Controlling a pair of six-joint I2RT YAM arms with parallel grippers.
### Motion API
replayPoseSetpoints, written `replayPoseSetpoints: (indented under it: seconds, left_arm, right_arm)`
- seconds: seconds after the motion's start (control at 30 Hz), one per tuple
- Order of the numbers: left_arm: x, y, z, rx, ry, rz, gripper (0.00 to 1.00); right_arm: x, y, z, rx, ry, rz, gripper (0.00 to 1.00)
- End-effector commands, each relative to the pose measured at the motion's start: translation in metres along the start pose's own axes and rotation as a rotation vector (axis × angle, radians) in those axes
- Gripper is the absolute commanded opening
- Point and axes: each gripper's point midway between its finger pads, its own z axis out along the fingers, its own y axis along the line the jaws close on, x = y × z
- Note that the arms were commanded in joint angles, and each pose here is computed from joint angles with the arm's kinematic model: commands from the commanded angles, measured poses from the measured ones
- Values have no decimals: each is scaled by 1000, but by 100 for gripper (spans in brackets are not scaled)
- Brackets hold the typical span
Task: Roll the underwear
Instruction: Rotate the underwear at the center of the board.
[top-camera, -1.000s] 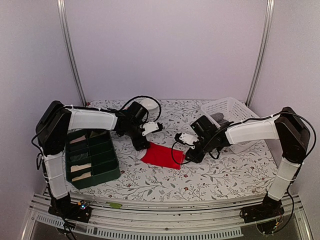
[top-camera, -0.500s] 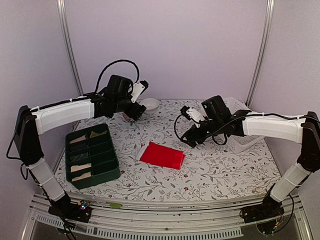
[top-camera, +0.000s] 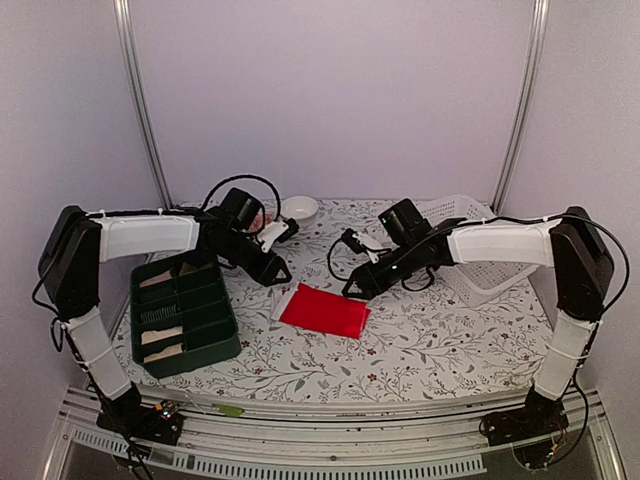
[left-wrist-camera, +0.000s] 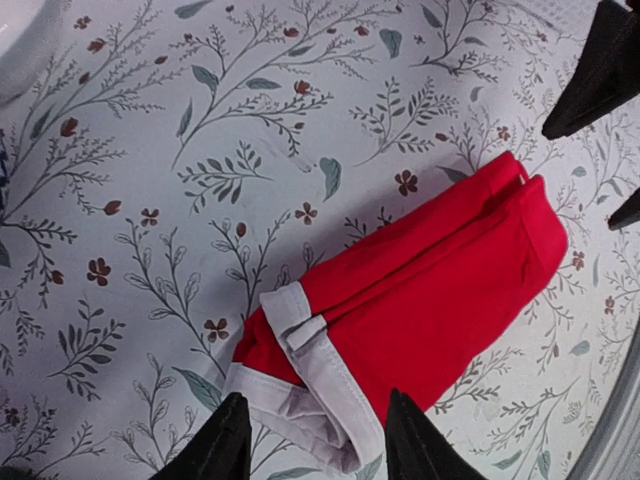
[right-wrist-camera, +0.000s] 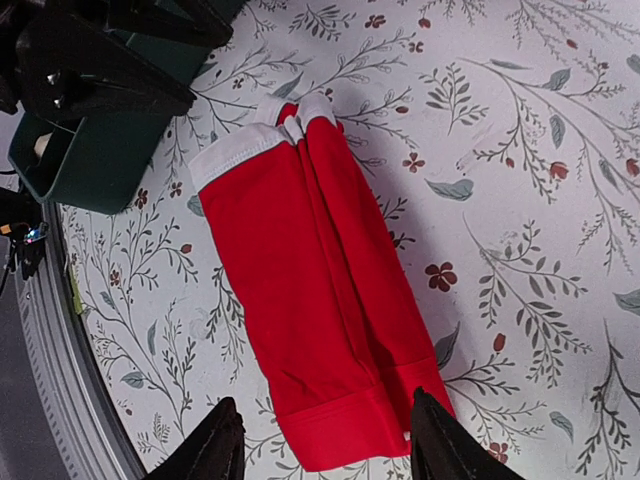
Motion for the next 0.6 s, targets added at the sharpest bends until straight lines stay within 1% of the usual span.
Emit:
replayPoseSetpoints:
  seconds: [0.0, 0.2, 0.33, 0.47, 0.5, 0.57]
  left_arm:
    - [22, -8, 22, 154, 46, -142, 44]
    - [23, 1, 38, 189, 49, -189, 40]
    - [28, 0, 46, 215, 73, -202, 33]
    - [30, -3, 47, 234, 80, -203, 29]
    - [38, -3, 55, 241, 104, -211, 28]
    - [41, -2, 59, 243, 113, -210, 22]
  right_arm:
    - [-9, 6, 12, -83, 18, 71, 54]
    - [-18, 0, 28, -102, 23, 122, 47]
    - [-18, -8, 31, -96, 25, 150, 45]
    - [-21, -16, 31, -96, 16, 172, 42]
    - [-23, -18, 31, -96, 14, 179, 41]
    - [-24, -21, 31, -95, 12, 185, 40]
